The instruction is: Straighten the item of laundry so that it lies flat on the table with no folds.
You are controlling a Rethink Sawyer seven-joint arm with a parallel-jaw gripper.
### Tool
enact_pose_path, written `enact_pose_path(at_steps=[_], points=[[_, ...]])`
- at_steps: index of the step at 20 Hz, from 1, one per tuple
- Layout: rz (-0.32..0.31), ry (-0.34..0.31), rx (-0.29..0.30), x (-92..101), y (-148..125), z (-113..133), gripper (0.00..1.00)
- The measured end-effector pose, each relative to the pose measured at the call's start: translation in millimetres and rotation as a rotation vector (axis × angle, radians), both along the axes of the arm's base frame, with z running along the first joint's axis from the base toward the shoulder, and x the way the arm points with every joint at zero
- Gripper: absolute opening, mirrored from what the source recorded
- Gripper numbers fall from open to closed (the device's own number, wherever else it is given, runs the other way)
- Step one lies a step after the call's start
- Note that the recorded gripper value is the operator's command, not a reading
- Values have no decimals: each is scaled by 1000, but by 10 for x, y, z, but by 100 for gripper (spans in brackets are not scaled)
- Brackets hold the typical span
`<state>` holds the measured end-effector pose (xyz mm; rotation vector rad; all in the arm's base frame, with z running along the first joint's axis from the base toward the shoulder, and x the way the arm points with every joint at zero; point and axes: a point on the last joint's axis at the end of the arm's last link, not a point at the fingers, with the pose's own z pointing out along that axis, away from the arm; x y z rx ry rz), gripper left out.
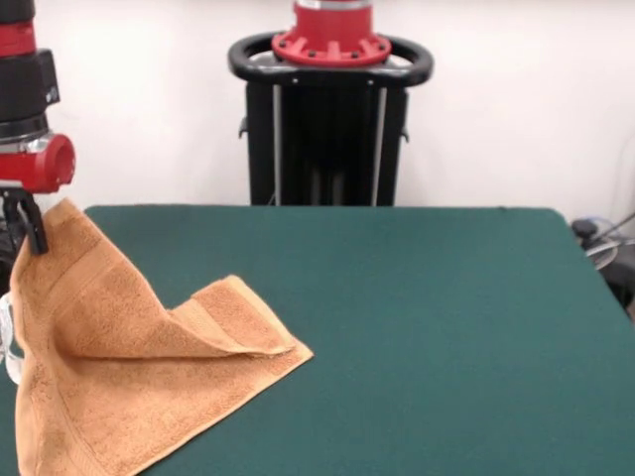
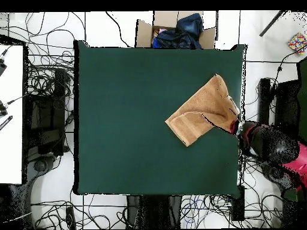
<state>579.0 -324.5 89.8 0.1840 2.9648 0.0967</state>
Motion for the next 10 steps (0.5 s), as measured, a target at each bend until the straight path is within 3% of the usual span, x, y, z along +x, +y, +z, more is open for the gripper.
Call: enact_pose_path(at_steps=[10], points=[[25, 1, 30, -367, 5, -131, 0]])
